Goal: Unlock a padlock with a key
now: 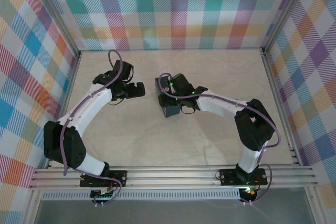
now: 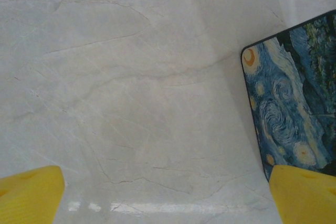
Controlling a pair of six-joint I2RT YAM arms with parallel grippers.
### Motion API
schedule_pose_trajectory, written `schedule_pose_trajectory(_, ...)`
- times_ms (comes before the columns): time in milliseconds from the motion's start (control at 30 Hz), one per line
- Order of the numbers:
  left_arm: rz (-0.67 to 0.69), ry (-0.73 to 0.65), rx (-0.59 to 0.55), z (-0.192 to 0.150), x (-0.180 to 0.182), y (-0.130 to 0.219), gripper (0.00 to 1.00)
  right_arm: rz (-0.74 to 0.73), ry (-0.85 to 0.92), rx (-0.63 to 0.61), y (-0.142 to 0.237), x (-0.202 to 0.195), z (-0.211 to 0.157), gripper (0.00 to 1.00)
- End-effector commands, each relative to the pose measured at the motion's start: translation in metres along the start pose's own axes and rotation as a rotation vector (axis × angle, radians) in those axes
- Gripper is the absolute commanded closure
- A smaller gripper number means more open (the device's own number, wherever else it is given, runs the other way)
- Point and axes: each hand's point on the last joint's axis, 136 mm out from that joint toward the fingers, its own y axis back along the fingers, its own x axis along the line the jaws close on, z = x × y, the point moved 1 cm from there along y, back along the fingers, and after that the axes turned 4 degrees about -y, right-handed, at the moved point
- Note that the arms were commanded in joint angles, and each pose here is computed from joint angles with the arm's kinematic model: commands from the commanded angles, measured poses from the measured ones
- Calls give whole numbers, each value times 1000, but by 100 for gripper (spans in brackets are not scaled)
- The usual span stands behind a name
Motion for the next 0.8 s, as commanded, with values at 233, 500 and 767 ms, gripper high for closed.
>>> schedule_pose_trajectory(233,-5,-6,-35,8,4,15,0,284,-477,-121,0,-19,25,23)
schedule_pose_trajectory(500,-7,-9,-43,10,5,20,0,360,-471,-90,-40,-43,34,4)
schedule_pose_trajectory(767,-2,-12,-52,10,7,24,0,144,-250,8,-44,-62,36,0)
